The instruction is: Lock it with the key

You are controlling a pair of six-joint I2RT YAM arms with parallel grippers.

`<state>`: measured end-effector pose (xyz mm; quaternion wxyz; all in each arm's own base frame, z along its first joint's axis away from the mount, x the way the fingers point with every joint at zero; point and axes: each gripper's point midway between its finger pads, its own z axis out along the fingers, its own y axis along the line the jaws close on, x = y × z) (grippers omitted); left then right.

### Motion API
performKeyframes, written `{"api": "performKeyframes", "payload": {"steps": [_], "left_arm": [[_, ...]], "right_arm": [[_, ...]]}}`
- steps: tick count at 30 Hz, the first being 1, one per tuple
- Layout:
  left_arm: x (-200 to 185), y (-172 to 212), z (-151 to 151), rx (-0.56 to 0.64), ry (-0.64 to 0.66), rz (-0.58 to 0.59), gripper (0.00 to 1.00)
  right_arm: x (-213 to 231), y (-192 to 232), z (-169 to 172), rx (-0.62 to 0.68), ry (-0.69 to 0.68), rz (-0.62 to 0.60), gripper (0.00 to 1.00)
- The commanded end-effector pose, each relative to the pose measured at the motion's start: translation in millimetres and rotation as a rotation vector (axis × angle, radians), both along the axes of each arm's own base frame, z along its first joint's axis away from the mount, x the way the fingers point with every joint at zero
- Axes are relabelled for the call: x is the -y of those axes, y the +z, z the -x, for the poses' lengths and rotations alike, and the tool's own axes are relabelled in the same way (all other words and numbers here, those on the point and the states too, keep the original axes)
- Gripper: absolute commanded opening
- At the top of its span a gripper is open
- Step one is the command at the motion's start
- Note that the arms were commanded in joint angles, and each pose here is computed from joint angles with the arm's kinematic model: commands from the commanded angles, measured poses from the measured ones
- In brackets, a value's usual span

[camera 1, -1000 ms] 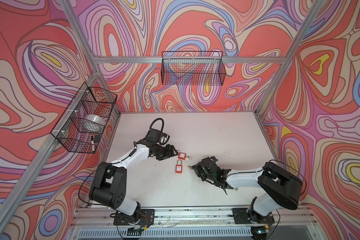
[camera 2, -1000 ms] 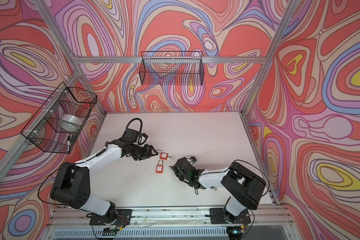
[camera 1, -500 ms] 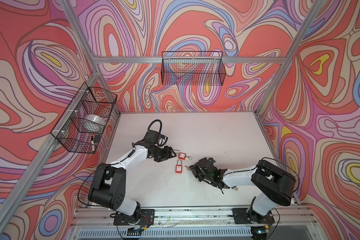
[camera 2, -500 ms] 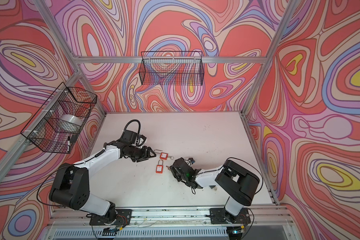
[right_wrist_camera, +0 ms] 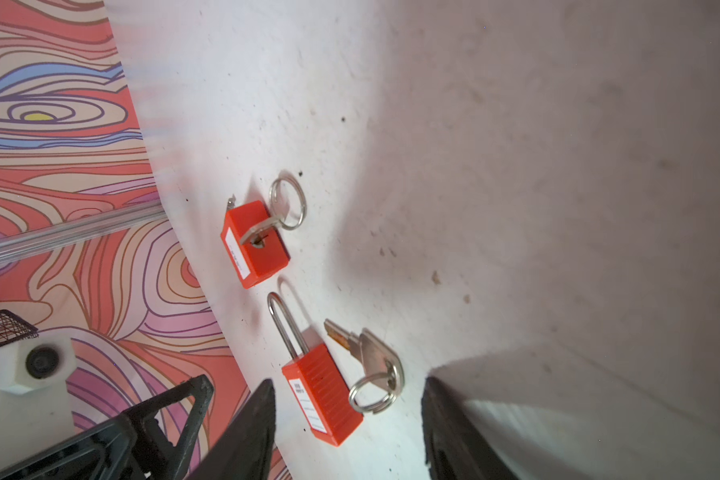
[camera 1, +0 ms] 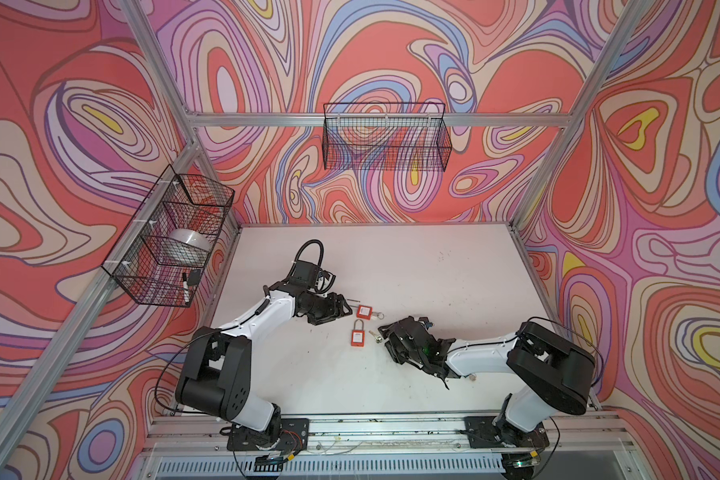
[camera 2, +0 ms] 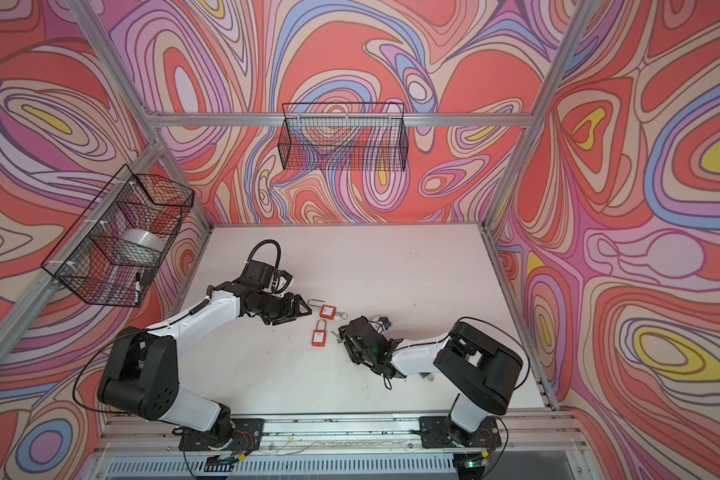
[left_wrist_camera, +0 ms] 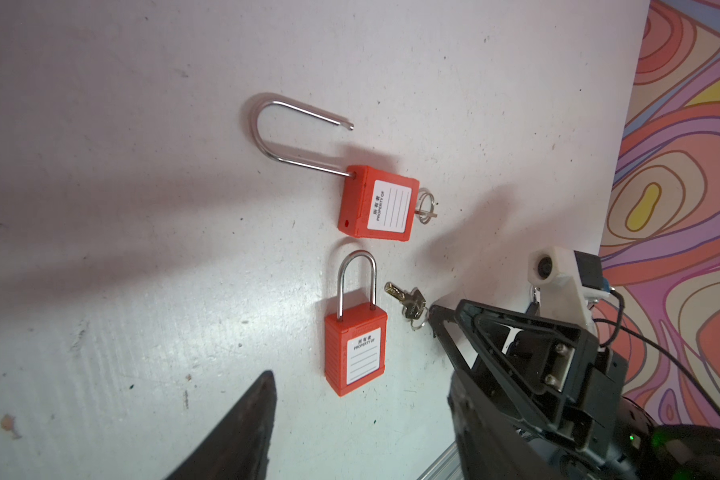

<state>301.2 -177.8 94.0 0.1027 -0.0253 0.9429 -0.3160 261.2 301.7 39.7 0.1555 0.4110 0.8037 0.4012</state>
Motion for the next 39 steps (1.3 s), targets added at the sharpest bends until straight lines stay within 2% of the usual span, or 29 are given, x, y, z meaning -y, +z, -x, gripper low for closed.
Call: {"api": "performKeyframes", "payload": {"steps": [1, 12, 23, 39], "left_arm": [[-4, 7, 3, 0.014, -0.005, -0.009, 0.68], [-4, 8, 1, 0.014, -0.002, -0.009, 0.68], [-4, 12, 2, 0.016, -0.004, -0.012, 0.68], [-5, 12, 5, 0.015, -0.002, -0.014, 0.68]], "right_arm": [[8, -10, -3, -0.014, -0.007, 0.03, 0.6], [1, -17, -16, -0.019, 0.037, 0.023, 0.6], [-7, -20, -7, -0.073, 0.073, 0.011, 0.58], [-29, -16, -2, -0.081, 0.121, -0.076, 0.6]]}}
